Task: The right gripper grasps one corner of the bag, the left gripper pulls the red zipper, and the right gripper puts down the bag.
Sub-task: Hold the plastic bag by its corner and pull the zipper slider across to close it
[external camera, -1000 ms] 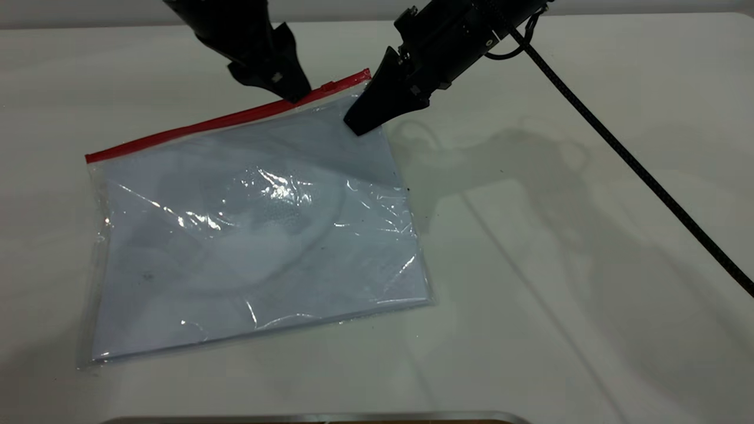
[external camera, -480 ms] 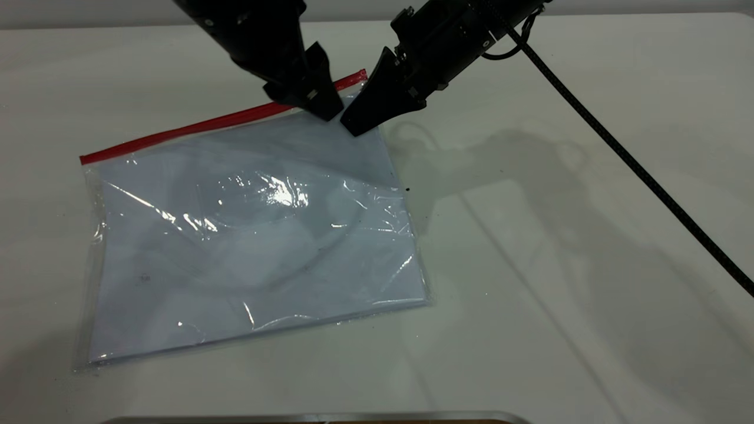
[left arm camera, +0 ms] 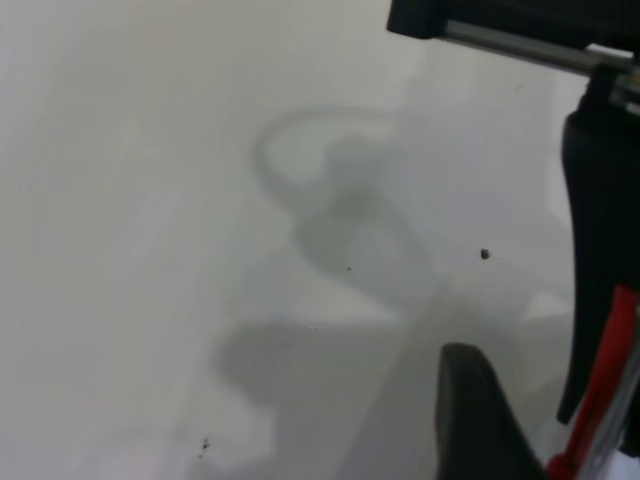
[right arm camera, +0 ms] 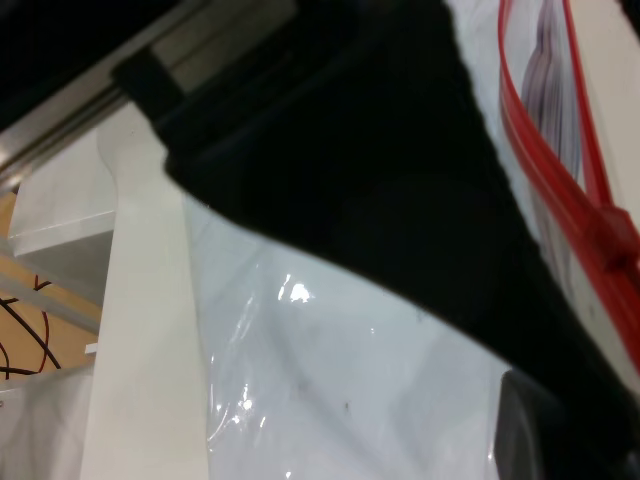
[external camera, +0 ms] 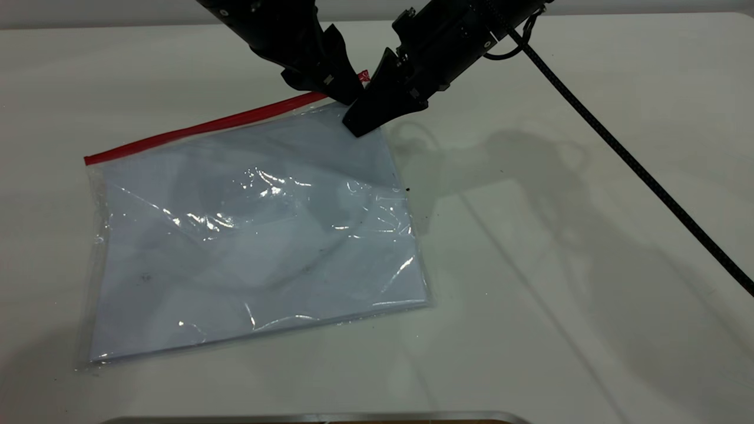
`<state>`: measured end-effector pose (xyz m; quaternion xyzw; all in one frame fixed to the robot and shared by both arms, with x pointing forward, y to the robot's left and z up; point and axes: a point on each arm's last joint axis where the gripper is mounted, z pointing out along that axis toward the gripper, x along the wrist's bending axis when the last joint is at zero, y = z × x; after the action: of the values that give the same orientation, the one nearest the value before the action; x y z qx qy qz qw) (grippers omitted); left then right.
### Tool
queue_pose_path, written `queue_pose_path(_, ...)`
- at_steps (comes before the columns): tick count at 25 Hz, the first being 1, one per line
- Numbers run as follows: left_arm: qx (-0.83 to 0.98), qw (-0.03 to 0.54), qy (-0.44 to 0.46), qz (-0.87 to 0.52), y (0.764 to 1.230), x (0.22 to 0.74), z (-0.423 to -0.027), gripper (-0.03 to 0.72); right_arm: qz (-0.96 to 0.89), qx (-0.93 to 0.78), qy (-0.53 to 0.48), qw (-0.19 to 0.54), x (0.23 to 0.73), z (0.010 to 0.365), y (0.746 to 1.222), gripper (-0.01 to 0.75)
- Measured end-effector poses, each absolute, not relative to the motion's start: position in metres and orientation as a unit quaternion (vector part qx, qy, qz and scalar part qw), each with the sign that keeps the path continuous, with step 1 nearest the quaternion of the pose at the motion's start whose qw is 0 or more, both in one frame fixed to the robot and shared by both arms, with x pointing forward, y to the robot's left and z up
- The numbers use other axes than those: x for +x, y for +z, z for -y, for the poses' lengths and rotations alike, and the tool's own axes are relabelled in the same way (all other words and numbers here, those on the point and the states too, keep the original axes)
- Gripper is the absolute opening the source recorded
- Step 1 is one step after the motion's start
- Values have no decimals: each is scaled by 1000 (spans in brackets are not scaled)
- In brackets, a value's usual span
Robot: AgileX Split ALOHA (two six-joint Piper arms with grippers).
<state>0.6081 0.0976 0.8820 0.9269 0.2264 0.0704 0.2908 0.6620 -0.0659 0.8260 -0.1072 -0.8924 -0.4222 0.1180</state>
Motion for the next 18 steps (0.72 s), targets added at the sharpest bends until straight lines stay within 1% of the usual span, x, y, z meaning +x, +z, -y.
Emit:
queue_pose_path(4, 927, 292, 65, -225, 882, 607, -97, 296, 892, -107, -422, 118, 662, 66, 826, 36)
queue_pose_path(6, 927, 292, 64, -226, 882, 607, -97, 264, 892, -108, -422, 118, 662, 66, 826, 36)
queue_pose_path(8, 927, 292, 63, -225, 882, 607, -97, 251, 892, -108, -422, 117, 662, 66, 826, 37)
queue_pose_path(18, 928, 292, 64, -223, 882, 607, -97, 244, 892, -108, -422, 117, 662, 66, 826, 37)
